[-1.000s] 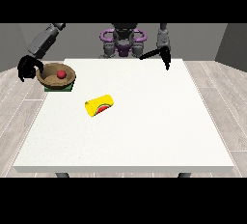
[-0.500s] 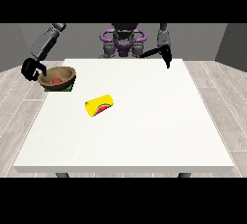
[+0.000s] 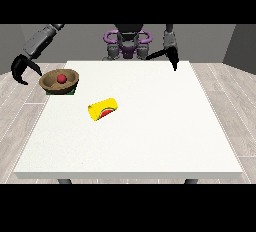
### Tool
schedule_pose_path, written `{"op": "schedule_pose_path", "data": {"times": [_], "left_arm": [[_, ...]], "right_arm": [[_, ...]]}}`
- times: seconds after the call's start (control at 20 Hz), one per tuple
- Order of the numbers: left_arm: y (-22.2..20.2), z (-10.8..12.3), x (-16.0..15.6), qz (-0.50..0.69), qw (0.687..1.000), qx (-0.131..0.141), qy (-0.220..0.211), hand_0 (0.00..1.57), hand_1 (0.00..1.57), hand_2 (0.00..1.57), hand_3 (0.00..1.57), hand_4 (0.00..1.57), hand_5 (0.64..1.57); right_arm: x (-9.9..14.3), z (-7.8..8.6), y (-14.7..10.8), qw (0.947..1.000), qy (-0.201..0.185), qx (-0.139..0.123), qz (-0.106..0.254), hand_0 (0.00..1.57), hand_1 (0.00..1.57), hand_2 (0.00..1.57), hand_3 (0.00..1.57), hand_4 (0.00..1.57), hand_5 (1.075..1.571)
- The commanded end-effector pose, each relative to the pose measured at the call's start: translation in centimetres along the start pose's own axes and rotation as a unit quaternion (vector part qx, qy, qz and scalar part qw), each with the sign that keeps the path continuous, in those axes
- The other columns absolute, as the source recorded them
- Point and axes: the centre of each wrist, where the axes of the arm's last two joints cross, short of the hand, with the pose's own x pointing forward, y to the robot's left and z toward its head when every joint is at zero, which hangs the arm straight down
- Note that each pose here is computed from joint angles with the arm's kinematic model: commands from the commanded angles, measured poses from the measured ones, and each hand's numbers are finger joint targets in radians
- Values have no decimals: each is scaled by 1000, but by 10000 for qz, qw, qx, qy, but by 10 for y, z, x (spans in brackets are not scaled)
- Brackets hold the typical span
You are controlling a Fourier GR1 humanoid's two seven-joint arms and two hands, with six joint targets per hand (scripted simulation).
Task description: Pick the cup and pour the ball into the bowl, then pick the bowl and place it on the pad
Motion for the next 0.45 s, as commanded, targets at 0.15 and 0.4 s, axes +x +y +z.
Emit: {"op": "schedule_pose_path", "data": {"times": [0.15, 0.4], "left_arm": [[-2, 0, 24, 45, 10000, -10, -30, 0, 0, 0, 0, 0, 1569], [-7, 17, -25, 92, 9973, -114, 715, 0, 0, 0, 0, 0, 1569]], "right_arm": [[17, -5, 0, 10000, -2, 30, 59, 0, 0, 325, 238, 0, 1495], [57, -2, -23, 9987, 15, 473, -206, 0, 0, 189, 288, 0, 1503]]}}
